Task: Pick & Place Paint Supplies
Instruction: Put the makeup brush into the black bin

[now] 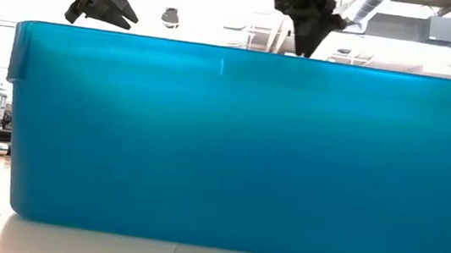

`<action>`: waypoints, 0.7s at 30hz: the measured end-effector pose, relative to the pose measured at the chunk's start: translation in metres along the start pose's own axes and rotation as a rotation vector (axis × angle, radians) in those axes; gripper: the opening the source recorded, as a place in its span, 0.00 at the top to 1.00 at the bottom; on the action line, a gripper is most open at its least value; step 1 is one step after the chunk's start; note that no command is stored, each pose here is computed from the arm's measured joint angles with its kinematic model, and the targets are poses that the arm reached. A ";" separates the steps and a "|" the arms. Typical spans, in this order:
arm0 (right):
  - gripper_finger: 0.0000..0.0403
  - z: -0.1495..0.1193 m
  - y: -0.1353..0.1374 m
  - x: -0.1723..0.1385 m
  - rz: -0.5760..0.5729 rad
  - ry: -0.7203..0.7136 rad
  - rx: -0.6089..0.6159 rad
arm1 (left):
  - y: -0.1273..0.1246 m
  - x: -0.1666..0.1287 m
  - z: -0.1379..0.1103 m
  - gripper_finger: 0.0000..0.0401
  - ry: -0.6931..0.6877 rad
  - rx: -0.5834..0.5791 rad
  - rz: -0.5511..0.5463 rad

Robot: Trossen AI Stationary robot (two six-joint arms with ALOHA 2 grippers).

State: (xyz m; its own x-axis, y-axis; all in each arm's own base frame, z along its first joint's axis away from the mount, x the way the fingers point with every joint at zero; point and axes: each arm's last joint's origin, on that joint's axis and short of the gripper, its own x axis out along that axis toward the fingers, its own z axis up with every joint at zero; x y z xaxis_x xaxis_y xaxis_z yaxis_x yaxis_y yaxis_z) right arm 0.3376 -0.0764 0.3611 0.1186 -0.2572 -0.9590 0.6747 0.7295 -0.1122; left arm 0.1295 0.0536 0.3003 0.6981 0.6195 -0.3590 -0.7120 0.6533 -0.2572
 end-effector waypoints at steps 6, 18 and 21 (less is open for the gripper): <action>0.70 -0.030 -0.007 -0.005 -0.040 -0.004 0.120 | -0.001 0.002 -0.001 0.71 0.008 0.003 0.004; 0.70 -0.130 -0.028 0.061 0.005 0.061 0.557 | -0.005 0.014 -0.003 0.71 0.039 0.017 0.019; 0.70 -0.148 -0.029 0.080 0.008 0.075 0.641 | -0.007 0.019 -0.003 0.71 0.042 0.018 0.020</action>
State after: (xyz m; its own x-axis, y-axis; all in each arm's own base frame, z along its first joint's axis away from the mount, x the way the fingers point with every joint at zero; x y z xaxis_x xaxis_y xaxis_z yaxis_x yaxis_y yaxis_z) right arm 0.2198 -0.0244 0.2489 0.0897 -0.1918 -0.9773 0.9781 0.2019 0.0502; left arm 0.1472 0.0594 0.2924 0.6796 0.6140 -0.4014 -0.7242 0.6489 -0.2335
